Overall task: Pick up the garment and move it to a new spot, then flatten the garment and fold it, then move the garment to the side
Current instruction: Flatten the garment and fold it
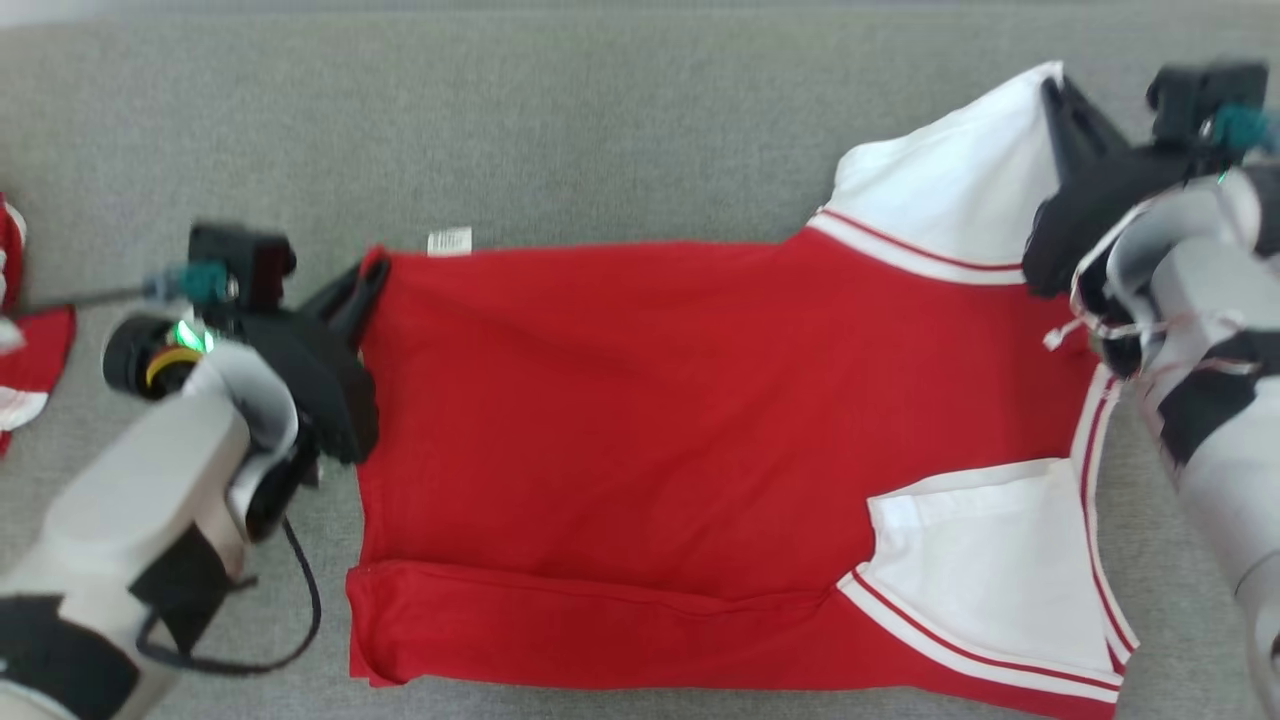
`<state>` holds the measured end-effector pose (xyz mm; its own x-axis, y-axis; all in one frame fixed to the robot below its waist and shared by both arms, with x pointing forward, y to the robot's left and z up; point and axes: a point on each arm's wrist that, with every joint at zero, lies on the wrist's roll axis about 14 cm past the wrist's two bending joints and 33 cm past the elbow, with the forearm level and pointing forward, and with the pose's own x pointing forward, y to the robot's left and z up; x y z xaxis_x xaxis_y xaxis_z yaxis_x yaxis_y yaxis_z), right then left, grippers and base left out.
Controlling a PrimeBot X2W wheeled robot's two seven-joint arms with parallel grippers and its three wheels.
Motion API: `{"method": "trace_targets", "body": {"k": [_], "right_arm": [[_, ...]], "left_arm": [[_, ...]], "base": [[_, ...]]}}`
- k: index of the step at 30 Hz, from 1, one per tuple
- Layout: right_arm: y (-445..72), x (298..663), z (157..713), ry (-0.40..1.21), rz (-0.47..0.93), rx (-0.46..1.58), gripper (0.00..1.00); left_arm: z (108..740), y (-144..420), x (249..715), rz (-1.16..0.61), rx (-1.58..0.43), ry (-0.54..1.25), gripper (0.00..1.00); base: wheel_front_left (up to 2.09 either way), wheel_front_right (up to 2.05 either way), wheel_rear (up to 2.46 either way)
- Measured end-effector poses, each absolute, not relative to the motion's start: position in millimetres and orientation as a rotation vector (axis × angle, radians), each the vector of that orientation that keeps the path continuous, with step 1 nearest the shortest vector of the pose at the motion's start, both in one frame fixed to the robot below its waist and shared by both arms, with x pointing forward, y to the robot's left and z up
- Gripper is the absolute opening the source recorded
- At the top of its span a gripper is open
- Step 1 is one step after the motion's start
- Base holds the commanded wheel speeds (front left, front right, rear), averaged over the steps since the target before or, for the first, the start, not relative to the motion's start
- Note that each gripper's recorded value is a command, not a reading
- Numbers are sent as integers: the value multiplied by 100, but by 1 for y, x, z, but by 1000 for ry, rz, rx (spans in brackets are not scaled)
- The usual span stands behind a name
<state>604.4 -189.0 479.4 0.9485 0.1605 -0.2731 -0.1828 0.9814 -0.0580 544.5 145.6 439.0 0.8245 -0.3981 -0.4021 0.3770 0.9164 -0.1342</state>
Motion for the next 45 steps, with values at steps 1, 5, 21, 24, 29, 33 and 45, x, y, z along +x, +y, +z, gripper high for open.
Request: {"method": "trace_targets", "body": {"k": [1,5,21,24,29,33,45], "right_arm": [[-187,600,483,243,184,-85,0],[-187,574,482,200,199,-58,0],[-212,445,445,178,161,102,0],[-211,429,445,163,149,129,0],[-203,401,435,177,140,164,0],[-205,386,424,205,108,189,0],[-211,375,423,221,75,188,100]], "left_arm": [[439,146,540,-407,-53,430,0],[437,146,523,-386,-64,391,0],[432,134,476,-338,-108,317,0],[439,137,472,-314,-105,281,0],[445,142,459,-283,-119,241,0],[445,141,448,-272,-129,222,0],[461,151,432,-209,-136,129,100]], "base": [[0,0,0],[0,0,0],[0,0,0],[0,0,0],[0,0,0],[0,0,0],[0,0,0]]}}
